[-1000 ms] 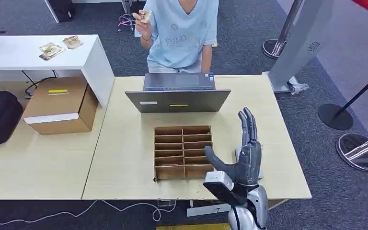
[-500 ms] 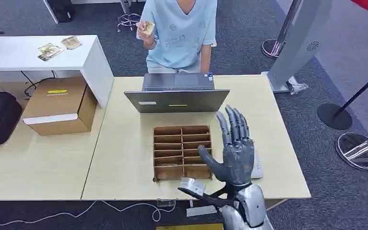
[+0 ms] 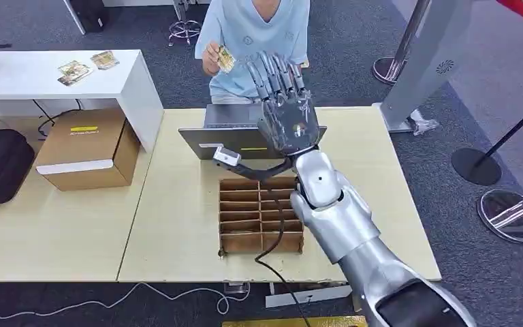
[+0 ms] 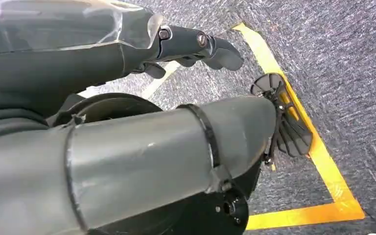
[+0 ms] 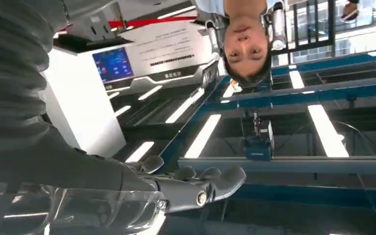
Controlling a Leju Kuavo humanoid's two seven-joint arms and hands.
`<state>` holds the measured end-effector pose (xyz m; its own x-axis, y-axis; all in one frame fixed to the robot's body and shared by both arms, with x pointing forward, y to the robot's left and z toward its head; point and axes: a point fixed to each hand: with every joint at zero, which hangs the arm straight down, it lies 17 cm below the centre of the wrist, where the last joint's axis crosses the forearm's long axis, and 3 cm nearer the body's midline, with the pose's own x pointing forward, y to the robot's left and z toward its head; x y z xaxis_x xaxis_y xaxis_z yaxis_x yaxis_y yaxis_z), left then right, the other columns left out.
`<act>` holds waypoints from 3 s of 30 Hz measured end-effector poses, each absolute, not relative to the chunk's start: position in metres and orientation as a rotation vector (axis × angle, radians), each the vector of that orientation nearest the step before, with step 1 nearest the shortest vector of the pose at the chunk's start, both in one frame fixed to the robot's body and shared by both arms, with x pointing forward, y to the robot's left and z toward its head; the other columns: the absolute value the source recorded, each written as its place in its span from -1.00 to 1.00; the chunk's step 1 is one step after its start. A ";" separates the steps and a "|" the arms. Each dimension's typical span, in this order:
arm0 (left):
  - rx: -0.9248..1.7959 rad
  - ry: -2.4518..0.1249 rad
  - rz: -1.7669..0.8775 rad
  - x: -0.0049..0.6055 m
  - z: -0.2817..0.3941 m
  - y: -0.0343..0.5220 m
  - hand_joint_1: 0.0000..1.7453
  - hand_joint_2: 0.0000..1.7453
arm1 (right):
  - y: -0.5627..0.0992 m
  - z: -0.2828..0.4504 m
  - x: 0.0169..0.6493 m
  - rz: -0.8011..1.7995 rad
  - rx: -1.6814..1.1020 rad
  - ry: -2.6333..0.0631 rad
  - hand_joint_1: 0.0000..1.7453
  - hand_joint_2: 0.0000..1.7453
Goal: Pass the card to the sensor for recognition and then transmit it.
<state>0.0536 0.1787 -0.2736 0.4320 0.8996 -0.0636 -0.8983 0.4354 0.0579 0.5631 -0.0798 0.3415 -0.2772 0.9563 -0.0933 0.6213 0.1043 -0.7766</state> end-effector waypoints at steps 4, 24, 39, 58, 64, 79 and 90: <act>0.015 0.087 1.127 0.055 -0.274 0.180 -1.00 -1.00 | -0.083 0.346 0.577 1.042 -1.568 -1.911 -1.00 1.00; 0.018 0.084 1.120 0.055 -0.274 0.183 -1.00 -1.00 | -0.059 0.360 0.609 1.227 -1.613 -1.789 -1.00 1.00; 0.022 0.081 1.121 0.056 -0.275 0.187 -1.00 -1.00 | -0.060 0.353 0.614 1.254 -1.611 -1.758 -1.00 1.00; -0.005 0.064 1.127 0.061 -0.274 0.185 -1.00 -1.00 | -0.079 0.386 0.603 1.000 -1.531 -1.967 1.00 1.00; 0.009 0.073 1.127 0.058 -0.275 0.186 -1.00 -1.00 | -0.083 0.402 0.597 0.930 -1.515 -2.032 1.00 1.00; 0.006 0.090 1.127 0.056 -0.274 0.184 -1.00 -1.00 | -0.087 0.407 0.593 0.875 -1.481 -2.066 1.00 1.00; 0.000 0.089 1.136 0.057 -0.274 0.183 -1.00 -1.00 | -0.097 0.403 0.594 0.780 -1.333 -2.101 1.00 1.00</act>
<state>0.0569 0.1831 -0.2743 0.4182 0.9056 -0.0710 -0.9056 0.4218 0.0450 0.5941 -0.0971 0.4033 -0.3743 0.9187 0.1260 0.6140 0.3474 -0.7088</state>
